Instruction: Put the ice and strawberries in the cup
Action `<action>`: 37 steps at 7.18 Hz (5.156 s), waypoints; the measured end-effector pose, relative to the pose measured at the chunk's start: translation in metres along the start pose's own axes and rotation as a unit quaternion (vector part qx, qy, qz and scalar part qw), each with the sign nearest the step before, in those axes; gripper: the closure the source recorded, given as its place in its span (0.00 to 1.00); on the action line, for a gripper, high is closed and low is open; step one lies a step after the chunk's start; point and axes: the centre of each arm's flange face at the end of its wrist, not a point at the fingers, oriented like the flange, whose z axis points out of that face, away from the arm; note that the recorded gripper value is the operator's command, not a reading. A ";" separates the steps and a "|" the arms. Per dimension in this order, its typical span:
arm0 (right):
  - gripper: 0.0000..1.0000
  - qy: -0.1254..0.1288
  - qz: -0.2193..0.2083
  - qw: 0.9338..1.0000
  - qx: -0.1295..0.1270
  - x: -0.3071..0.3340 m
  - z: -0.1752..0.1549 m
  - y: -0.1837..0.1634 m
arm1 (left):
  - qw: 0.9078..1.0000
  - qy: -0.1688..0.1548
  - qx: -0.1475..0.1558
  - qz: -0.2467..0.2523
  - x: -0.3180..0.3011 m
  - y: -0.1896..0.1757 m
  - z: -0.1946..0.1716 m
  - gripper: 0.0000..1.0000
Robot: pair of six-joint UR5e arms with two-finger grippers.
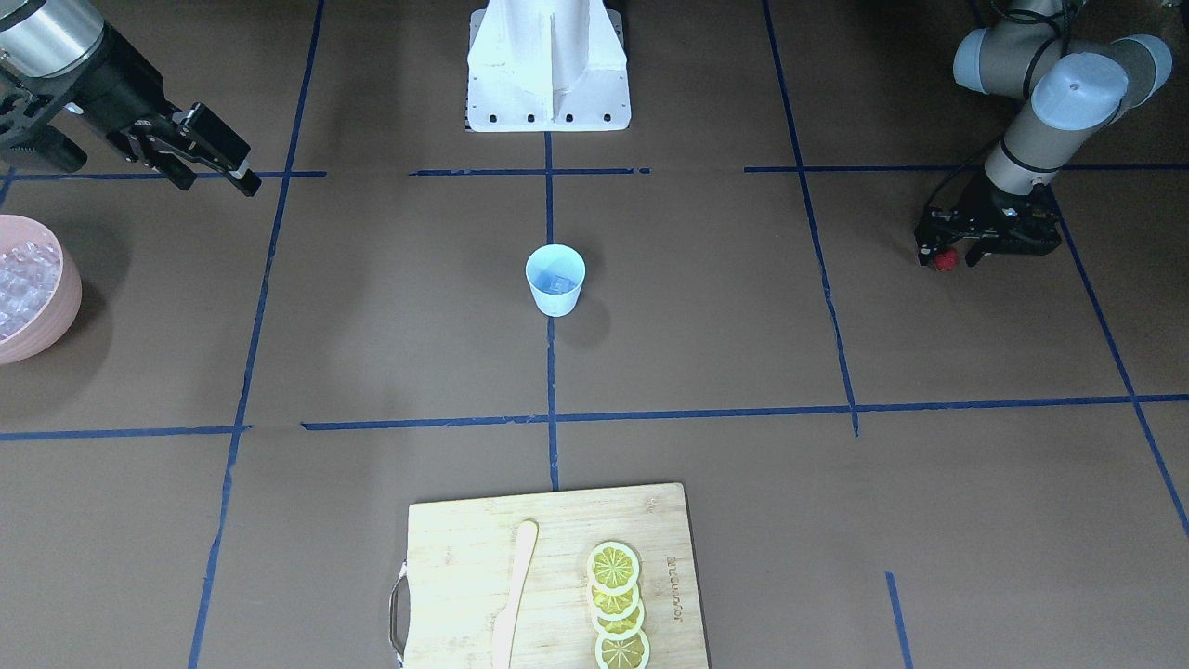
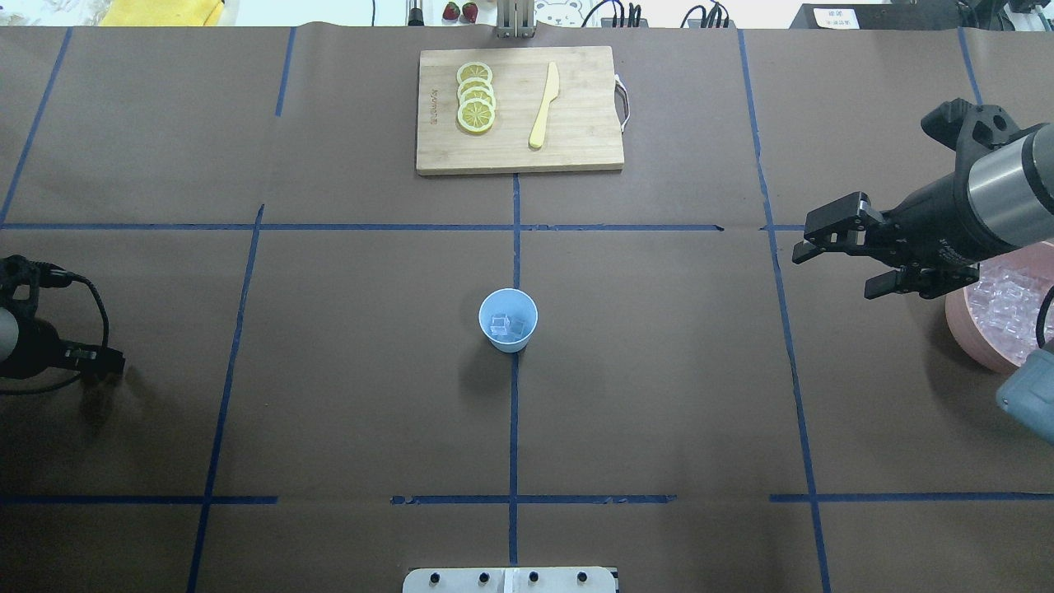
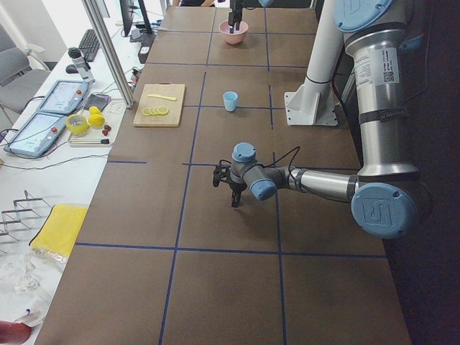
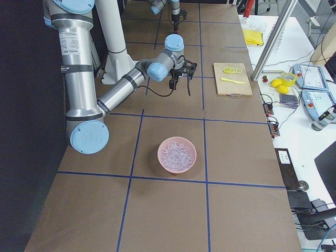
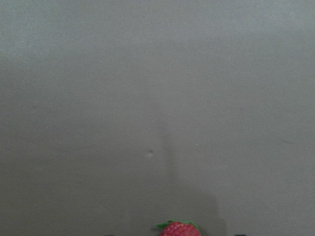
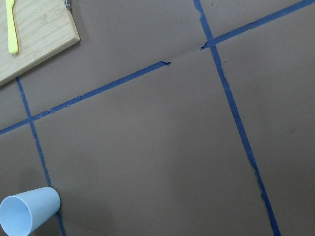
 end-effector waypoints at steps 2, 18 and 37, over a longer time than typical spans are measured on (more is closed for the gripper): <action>0.00 -0.002 -0.001 1.000 0.001 -0.001 -0.001 0.000 | 1.000 0.007 0.004 -0.005 0.006 -0.001 -0.006 1.00; 0.00 0.024 -0.013 0.999 0.023 0.083 -0.037 -0.025 | 0.965 0.161 0.018 -0.206 0.524 -0.076 -0.118 0.35; 0.00 0.154 -0.244 0.957 -0.007 0.379 -0.113 -0.143 | 0.996 0.018 -0.047 0.079 -0.263 -0.035 -0.238 0.04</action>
